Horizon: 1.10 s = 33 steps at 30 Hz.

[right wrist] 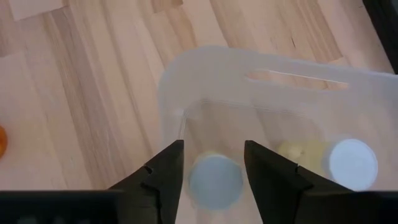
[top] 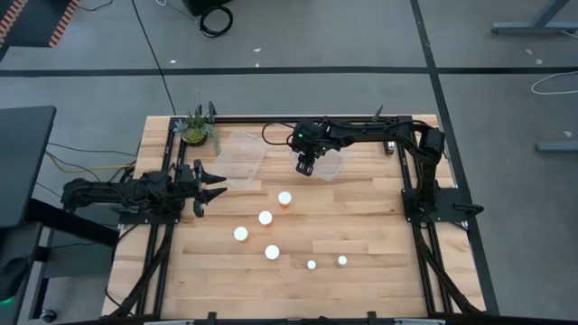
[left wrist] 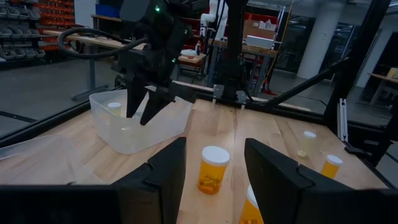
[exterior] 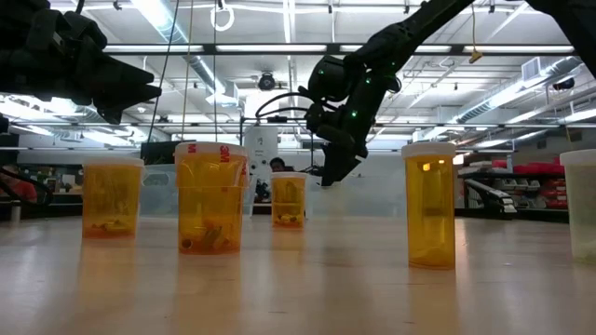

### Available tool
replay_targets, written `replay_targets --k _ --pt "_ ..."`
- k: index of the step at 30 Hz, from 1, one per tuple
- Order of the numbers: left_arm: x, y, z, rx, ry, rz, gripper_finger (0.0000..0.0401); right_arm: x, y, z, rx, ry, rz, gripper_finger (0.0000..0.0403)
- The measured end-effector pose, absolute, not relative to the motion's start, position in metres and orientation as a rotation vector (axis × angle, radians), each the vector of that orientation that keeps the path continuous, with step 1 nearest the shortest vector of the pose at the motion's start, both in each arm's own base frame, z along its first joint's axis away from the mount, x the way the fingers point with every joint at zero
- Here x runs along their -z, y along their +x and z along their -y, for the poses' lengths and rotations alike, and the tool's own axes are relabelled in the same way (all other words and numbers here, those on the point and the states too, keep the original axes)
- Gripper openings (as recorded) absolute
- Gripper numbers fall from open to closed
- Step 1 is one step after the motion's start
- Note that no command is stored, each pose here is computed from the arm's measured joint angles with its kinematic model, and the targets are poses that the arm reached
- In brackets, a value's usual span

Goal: Pick and place medicine bottles into bin by pill shape (circle, oval)
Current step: Put the small orange pill bottle into the right transparent bin

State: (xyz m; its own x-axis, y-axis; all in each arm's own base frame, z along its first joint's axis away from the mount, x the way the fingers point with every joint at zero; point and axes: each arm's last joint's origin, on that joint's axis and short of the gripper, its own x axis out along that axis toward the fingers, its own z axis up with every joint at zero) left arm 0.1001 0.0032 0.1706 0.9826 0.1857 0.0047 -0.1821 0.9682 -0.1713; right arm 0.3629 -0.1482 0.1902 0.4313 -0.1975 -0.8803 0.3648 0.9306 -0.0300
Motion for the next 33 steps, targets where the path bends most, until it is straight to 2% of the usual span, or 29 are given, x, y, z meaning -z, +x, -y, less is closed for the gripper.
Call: replay_targets --k 15,22,33 --pt "-0.171 0.100 -0.003 -0.186 -0.172 0.022 0.0172 -0.237 0.382 0.134 0.322 0.119 -1.047 0.0179" --pt "-0.171 0.100 -0.003 -0.186 -0.172 0.021 0.0172 -0.242 0.398 0.083 0.167 0.068 -1.035 0.0179" --pt "-0.171 0.100 -0.003 -0.186 -0.171 0.021 0.0172 -0.242 0.405 -0.028 -0.225 0.005 -1.027 0.0179"
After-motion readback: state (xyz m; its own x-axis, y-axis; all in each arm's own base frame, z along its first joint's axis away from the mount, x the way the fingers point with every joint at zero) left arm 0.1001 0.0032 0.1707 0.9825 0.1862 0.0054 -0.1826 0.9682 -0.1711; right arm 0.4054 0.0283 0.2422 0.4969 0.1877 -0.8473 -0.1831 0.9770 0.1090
